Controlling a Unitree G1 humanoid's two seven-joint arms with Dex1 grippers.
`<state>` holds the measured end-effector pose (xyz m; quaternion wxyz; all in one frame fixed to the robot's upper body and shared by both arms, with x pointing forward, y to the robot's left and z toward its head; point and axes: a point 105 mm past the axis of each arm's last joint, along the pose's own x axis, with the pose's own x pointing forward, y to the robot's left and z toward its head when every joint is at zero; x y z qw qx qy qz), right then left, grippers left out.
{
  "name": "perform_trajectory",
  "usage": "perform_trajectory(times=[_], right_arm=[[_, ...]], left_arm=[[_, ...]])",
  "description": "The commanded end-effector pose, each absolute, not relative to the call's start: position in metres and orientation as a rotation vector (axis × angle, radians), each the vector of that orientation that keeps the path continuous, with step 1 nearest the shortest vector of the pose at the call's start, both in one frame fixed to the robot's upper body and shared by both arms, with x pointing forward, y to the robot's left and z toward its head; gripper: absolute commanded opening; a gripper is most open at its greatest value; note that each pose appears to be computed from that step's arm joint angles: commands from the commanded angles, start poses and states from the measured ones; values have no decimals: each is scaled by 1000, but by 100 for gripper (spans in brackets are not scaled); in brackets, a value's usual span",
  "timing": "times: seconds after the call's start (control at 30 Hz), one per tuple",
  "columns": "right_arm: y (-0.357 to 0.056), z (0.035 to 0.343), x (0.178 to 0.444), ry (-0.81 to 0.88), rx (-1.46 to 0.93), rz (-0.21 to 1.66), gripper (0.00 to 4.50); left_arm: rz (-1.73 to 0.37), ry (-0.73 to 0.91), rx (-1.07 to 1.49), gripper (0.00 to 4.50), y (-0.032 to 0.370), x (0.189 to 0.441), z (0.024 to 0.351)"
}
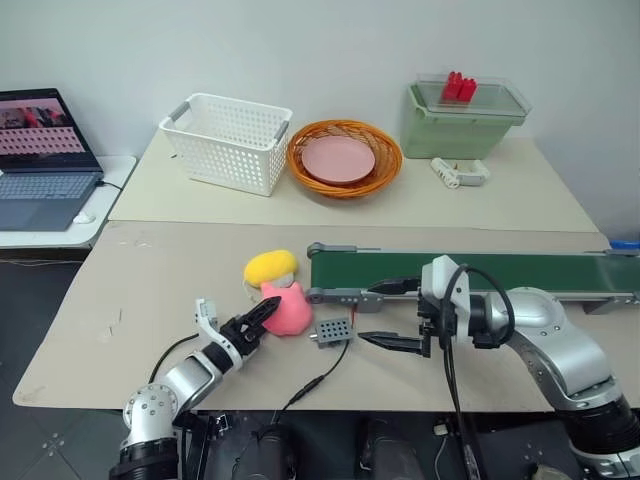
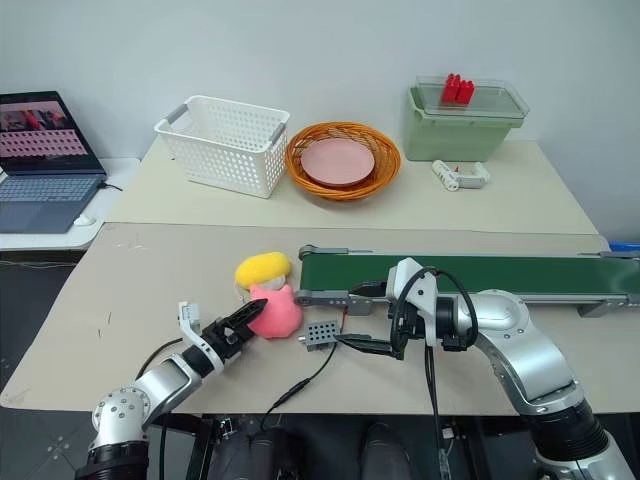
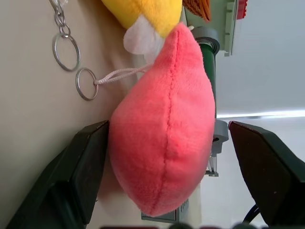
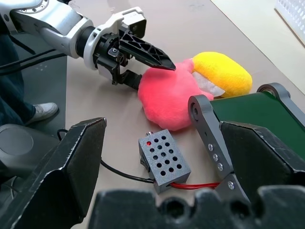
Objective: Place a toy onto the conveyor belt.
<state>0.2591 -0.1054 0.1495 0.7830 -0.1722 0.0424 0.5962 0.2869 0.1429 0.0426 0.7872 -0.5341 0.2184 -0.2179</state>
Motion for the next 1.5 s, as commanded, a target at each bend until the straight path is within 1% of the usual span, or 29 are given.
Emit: perform_trajectory(times=[0.03,0.07,0.1,0.17,0.2,0.23,0.27,0.3,0.33,0.4,0.5,0.6,0.7,0.77,0.87,0.97,1.0,1.07,1.13,1.23,1.33,1.4,1.5], right_arm=[[-106,163,258,35,-399,1275,450],[-106,163,259,34,-399,1273,450],[-106,163,259,33,-400,1272,450],[-106,163,259,32,-402,1268,450],[-106,164,260,32,-402,1267,450],[-106,164,260,33,-402,1266,450],[-107,164,260,33,-402,1265,450],[-107,164,260,34,-402,1265,450],[-107,164,260,34,-402,1264,450],[-107,163,260,37,-401,1263,450],[-107,163,261,41,-403,1262,450],[-108,162,262,43,-404,1260,450],[-109,161,264,46,-403,1261,450],[-108,160,265,49,-400,1264,450],[-108,159,267,52,-398,1270,450],[-107,158,268,52,-397,1273,450],[-107,158,269,52,-397,1273,450],[-107,159,270,51,-396,1274,450],[-106,158,270,49,-392,1274,450],[-105,158,271,46,-387,1273,450],[-105,157,271,44,-382,1269,450],[-105,156,270,43,-380,1264,450],[-106,156,270,44,-375,1252,450]], left_arm=[[-510,466,-1127,371,137,286,48],[-512,464,-1128,361,136,287,48],[-514,463,-1129,319,136,287,48],[-516,459,-1134,255,136,287,49],[-516,460,-1132,211,136,287,48],[-516,462,-1129,186,135,287,48],[-517,463,-1127,141,135,287,48],[-520,463,-1125,114,135,287,48],[-521,463,-1124,75,135,286,49],[-526,450,-1122,11,135,287,51],[-510,376,-1096,11,142,293,66],[-553,240,-1123,11,147,296,104],[-587,149,-1105,11,151,294,132],[-620,89,-1062,11,152,291,154],[-662,42,-984,11,148,290,178],[-682,22,-810,11,142,292,194],[-647,21,-718,11,143,298,196],[-608,26,-428,11,141,308,194],[-614,22,-31,11,135,314,186],[-638,-29,315,11,131,323,179],[-680,-153,732,11,122,327,172],[-708,-249,878,11,114,328,174],[-718,-456,1074,11,96,324,183]])
